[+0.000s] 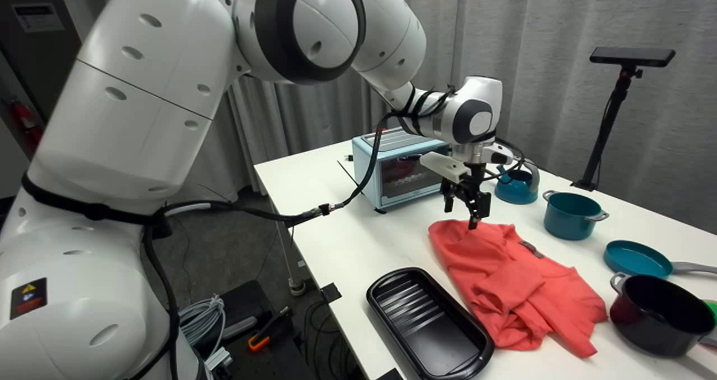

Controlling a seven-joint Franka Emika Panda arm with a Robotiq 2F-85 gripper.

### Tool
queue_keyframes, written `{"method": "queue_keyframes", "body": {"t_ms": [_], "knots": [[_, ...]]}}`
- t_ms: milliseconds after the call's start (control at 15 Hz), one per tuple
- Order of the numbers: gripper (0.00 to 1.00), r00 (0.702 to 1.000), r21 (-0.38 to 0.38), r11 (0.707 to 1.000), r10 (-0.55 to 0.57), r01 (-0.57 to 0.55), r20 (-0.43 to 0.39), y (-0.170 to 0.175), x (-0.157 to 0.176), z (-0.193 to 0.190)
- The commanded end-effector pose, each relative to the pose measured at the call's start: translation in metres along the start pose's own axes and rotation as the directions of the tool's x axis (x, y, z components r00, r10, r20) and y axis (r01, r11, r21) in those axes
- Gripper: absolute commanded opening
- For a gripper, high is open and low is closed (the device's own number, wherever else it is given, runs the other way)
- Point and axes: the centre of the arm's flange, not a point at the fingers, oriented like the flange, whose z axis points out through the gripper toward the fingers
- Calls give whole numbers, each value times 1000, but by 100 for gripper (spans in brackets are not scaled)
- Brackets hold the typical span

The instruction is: Fold the orange cloth

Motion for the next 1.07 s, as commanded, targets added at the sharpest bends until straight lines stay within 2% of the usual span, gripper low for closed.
{"method": "queue_keyframes", "body": {"t_ms": [0,200,533,600,667,800,1000], "knots": [[100,999,-4,999,42,-42,-30,-6,51,13],[100,998,10,998,56,-56,-16,-15,66,30],[100,998,4,998,59,-59,26,-23,72,55],[94,998,0,998,61,-61,33,-24,73,58],[72,997,-2,998,64,-64,38,-23,76,57],[68,996,-6,997,74,-74,45,-22,80,53],[43,993,-8,995,99,-98,58,-21,85,44]]}}
